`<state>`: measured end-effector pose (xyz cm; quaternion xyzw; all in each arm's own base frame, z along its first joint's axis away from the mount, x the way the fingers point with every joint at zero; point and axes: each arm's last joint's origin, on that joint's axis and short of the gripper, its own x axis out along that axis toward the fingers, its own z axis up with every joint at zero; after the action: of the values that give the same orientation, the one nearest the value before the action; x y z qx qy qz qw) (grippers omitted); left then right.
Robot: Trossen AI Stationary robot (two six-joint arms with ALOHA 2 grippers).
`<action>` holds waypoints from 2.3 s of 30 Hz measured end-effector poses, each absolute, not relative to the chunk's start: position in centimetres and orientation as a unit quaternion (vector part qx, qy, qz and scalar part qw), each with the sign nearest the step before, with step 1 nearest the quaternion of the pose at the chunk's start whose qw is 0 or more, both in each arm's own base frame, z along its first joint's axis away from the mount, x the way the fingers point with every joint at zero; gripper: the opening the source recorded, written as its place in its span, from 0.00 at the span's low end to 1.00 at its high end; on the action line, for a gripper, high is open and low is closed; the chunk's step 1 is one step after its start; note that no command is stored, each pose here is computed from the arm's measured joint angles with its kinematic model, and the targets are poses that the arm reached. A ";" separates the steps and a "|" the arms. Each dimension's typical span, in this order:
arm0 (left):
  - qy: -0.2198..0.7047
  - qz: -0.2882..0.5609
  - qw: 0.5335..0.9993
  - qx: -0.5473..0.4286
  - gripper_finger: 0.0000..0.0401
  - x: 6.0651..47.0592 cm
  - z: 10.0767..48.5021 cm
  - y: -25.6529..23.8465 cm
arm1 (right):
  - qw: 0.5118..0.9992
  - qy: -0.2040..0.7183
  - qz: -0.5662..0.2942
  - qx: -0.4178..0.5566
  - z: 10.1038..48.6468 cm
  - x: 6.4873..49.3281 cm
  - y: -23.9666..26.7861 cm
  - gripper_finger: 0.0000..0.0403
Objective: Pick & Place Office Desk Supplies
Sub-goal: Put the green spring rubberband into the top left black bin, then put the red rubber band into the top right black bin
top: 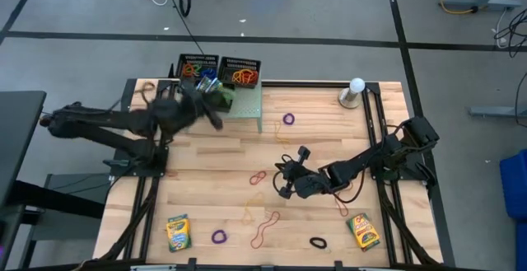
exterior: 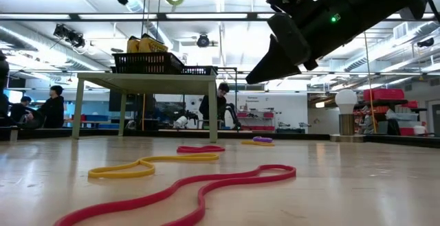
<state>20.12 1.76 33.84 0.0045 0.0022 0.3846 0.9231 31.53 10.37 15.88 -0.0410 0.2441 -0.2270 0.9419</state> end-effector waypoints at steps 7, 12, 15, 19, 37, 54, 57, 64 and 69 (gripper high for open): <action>0.023 0.488 0.873 -0.013 0.06 17.8 36.8 8.5 | 0.942 0.252 -0.217 -0.040 15.8 31.5 10.3 0.06; 0.068 0.519 0.849 -0.067 0.06 15.5 35.6 13.4 | 0.942 0.253 -0.215 -0.039 15.8 31.5 10.4 0.04; 0.109 0.524 0.839 -0.098 0.06 14.0 34.3 15.5 | 0.942 0.253 -0.217 -0.039 15.8 31.6 10.3 0.03; 0.141 0.546 0.818 -0.117 0.06 12.8 33.4 17.0 | 0.941 0.253 -0.220 -0.038 15.8 31.6 10.0 0.03; 0.233 0.583 0.770 -0.114 0.33 11.8 31.5 18.5 | 0.940 0.254 -0.223 -0.038 15.8 31.6 9.9 0.03; 0.142 0.472 0.869 -0.032 0.11 8.1 36.1 7.8 | 0.935 0.280 -0.211 -0.047 15.4 31.4 9.8 0.03; 0.126 0.429 0.894 -0.035 0.02 8.2 34.9 6.0 | 0.938 0.287 -0.191 -0.038 15.3 31.4 9.9 0.03; 0.100 0.353 0.930 -0.006 0.02 9.5 28.1 3.5 | 0.942 0.305 -0.137 -0.025 15.2 31.6 10.0 0.03; 0.064 0.301 0.951 0.038 0.02 10.9 24.3 2.3 | 0.945 0.312 -0.095 0.004 15.0 32.4 8.6 0.04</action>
<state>10.88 2.34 24.31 0.0376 0.0642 0.3012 0.9506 32.45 8.63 15.02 0.0038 0.3124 -0.0953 0.9451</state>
